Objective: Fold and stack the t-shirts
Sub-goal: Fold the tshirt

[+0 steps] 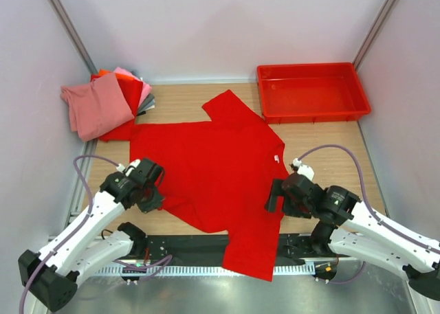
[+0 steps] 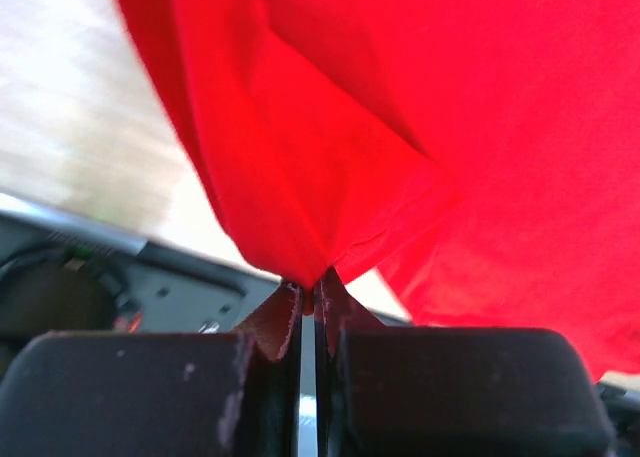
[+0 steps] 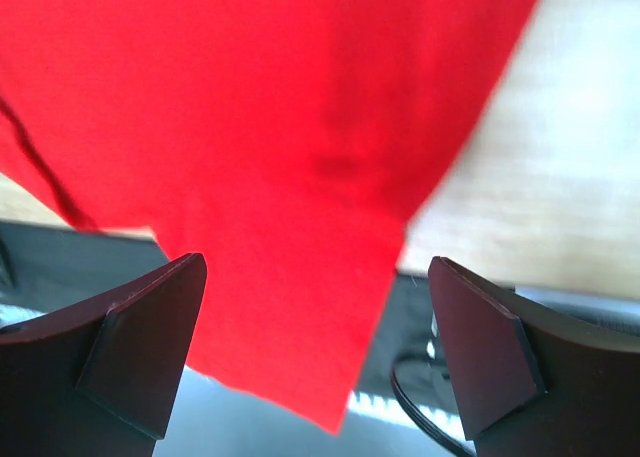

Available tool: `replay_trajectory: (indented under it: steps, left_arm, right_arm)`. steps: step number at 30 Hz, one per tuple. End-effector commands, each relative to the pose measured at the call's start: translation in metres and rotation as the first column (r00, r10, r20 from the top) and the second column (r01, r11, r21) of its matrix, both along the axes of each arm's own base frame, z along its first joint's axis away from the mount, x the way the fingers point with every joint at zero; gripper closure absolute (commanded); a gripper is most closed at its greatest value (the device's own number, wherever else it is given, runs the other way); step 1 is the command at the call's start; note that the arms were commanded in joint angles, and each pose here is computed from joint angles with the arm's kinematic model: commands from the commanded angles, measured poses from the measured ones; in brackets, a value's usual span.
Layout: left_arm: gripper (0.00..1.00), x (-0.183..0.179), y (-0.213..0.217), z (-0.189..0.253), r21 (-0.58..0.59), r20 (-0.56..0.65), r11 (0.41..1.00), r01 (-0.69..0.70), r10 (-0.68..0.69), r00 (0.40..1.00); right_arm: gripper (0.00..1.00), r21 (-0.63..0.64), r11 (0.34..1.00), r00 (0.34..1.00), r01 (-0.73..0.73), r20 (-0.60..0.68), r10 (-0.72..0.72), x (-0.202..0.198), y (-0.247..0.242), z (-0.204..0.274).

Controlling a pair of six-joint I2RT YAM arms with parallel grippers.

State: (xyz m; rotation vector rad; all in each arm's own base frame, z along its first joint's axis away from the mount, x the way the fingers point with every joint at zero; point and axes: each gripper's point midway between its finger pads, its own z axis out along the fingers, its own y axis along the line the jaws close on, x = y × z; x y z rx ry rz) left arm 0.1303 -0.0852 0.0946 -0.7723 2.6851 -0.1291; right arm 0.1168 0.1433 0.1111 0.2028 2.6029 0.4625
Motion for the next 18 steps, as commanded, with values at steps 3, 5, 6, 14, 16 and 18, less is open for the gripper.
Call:
replay_trajectory:
  steps: [3,5,6,14,16,18]
  left_arm:
    - [1.0,-0.035,0.022,0.015,0.047,-0.065,0.998,0.035,-0.031,0.997]
    - [1.0,-0.038,0.025,0.018,0.053,-0.062,0.998,0.034,-0.031,0.998]
    - [1.0,-0.039,0.028,0.02,0.059,-0.053,0.997,0.039,-0.036,0.998]
    - [1.0,-0.044,0.053,0.041,0.163,-0.023,0.985,0.056,-0.053,0.998]
    - [1.0,-0.048,0.058,0.043,0.182,-0.027,0.981,0.066,-0.062,0.998]
    - [1.0,-0.047,0.061,0.043,0.193,-0.02,0.979,0.069,-0.066,0.998]
  right_arm:
    - [0.0,-0.028,0.999,0.974,-0.019,-0.228,0.012,-0.052,-0.004,-0.035]
    - [0.0,-0.038,0.995,0.962,-0.089,-0.262,0.076,-0.068,0.0,-0.044]
    - [0.0,-0.028,0.996,0.959,-0.086,-0.272,0.075,-0.072,0.004,-0.046]
    - [0.05,0.009,0.963,0.908,-0.269,-0.331,0.256,-0.128,0.047,-0.059]
    - [0.06,0.016,0.957,0.898,-0.29,-0.342,0.278,-0.139,0.059,-0.056]
    - [0.06,-0.033,0.933,0.874,-0.359,-0.362,0.323,-0.159,0.062,-0.063]
